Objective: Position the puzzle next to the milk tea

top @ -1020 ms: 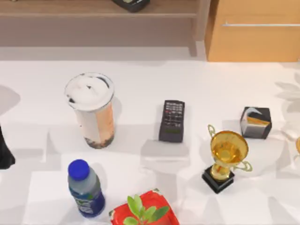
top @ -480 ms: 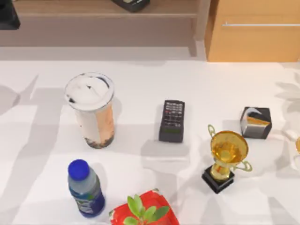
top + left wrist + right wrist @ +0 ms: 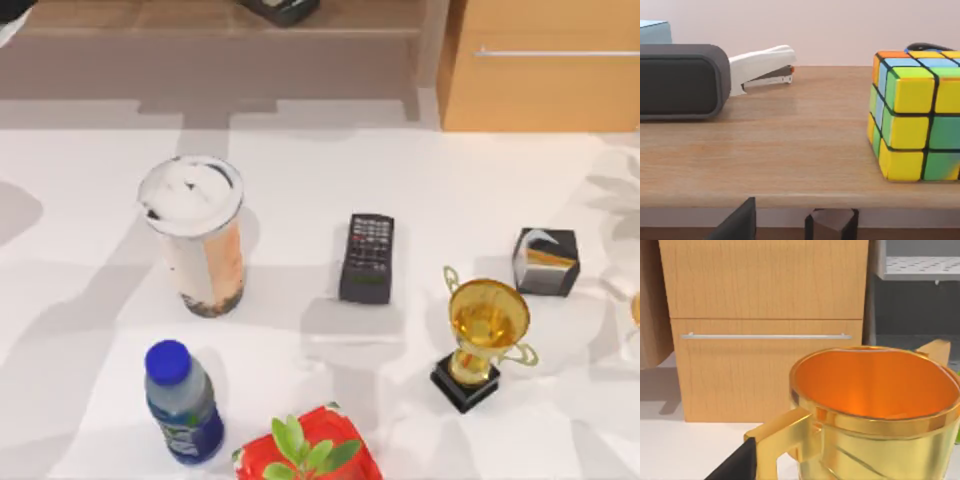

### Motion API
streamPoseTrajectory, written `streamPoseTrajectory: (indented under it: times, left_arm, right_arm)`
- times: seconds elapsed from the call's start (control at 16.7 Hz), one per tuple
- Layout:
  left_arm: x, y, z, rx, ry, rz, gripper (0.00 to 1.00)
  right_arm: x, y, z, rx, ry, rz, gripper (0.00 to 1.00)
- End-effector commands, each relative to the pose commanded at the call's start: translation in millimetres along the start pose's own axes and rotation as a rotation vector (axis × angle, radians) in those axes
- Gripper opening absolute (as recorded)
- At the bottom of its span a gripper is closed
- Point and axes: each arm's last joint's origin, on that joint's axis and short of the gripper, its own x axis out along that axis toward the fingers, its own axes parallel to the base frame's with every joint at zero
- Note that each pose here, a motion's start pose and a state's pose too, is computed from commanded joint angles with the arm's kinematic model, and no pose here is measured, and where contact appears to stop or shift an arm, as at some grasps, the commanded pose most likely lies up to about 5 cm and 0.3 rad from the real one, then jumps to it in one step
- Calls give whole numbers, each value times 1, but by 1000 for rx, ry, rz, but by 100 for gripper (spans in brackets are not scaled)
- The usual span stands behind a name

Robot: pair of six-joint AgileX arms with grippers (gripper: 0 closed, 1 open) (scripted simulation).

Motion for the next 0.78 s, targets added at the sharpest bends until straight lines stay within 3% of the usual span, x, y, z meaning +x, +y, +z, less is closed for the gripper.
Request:
streamPoseTrajectory:
  times: [0.3,0.78]
  left_arm:
    - [38,-36,-10,3,1,-1,100]
    - [44,-40,-9,8,9,-1,100]
  right_arm:
    - [0,0,0,0,0,0,100]
    - [0,0,0,0,0,0,100]
